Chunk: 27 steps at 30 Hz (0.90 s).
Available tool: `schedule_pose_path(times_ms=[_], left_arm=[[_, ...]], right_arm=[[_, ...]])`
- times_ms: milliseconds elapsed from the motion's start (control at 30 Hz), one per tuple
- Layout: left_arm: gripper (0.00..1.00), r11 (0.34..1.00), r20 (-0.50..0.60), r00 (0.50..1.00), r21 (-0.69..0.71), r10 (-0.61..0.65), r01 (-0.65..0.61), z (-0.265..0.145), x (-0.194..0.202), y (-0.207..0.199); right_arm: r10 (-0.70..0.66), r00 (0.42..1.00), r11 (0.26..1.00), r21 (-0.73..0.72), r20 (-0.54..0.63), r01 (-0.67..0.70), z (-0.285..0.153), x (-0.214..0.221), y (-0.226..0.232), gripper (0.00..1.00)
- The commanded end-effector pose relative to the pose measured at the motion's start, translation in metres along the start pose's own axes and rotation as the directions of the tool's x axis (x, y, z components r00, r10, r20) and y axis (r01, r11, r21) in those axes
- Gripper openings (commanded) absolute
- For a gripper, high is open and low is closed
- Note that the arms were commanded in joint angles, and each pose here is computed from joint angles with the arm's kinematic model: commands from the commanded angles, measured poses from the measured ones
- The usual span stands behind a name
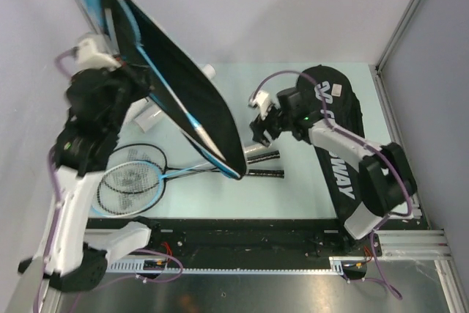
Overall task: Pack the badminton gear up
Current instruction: Pick up the racket from the center of the board.
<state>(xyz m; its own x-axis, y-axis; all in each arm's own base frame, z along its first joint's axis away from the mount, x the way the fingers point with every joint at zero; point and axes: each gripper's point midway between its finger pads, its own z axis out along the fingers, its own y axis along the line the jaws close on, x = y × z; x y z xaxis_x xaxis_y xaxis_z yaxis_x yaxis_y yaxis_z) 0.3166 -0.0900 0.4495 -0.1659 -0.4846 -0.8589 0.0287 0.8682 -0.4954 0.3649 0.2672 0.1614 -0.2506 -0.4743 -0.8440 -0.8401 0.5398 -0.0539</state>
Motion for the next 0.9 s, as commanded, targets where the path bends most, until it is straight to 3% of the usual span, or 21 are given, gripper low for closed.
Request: schedule_pose_path(times_ms=[0, 167, 233, 300, 600, 867], left_arm=[[0.0, 0.991, 0.271, 0.959, -0.123, 0.082, -0.05, -0.063, -0.075, 0.024], [0.0, 0.97, 0.329, 0.937, -0.24, 0.12, -0.04, -0.096, -0.088, 0.051], [0.0, 0.97, 0.352, 0.928, -0.241, 0.12, -0.033, -0.108, -0.094, 0.054], [0.0, 0.966, 0.366, 0.922, -0.256, 0.126, -0.03, -0.115, -0.099, 0.056], [0.0, 0.962, 0.34, 0.93, -0.271, 0.136, -0.042, -0.115, -0.091, 0.062], [0.0, 0.968, 0.333, 0.935, -0.248, 0.124, -0.04, -0.115, -0.088, 0.058]], right_arm=[[-0.285, 0.949, 0.942, -0.144, 0.134, 0.303, 0.019, -0.036, 0.047, 0.78], [-0.345, 0.934, 0.892, -0.277, 0.091, 0.357, 0.072, -0.012, 0.101, 0.77], [-0.391, 0.917, 0.866, -0.306, 0.079, 0.395, 0.083, -0.007, 0.12, 0.68], [-0.434, 0.9, 0.844, -0.328, 0.045, 0.424, 0.094, 0.001, 0.134, 0.65], [-0.59, 0.807, 0.789, -0.209, 0.004, 0.578, 0.129, 0.001, 0.131, 0.59], [-0.646, 0.764, 0.743, -0.241, -0.008, 0.625, 0.158, 0.009, 0.143, 0.55]])
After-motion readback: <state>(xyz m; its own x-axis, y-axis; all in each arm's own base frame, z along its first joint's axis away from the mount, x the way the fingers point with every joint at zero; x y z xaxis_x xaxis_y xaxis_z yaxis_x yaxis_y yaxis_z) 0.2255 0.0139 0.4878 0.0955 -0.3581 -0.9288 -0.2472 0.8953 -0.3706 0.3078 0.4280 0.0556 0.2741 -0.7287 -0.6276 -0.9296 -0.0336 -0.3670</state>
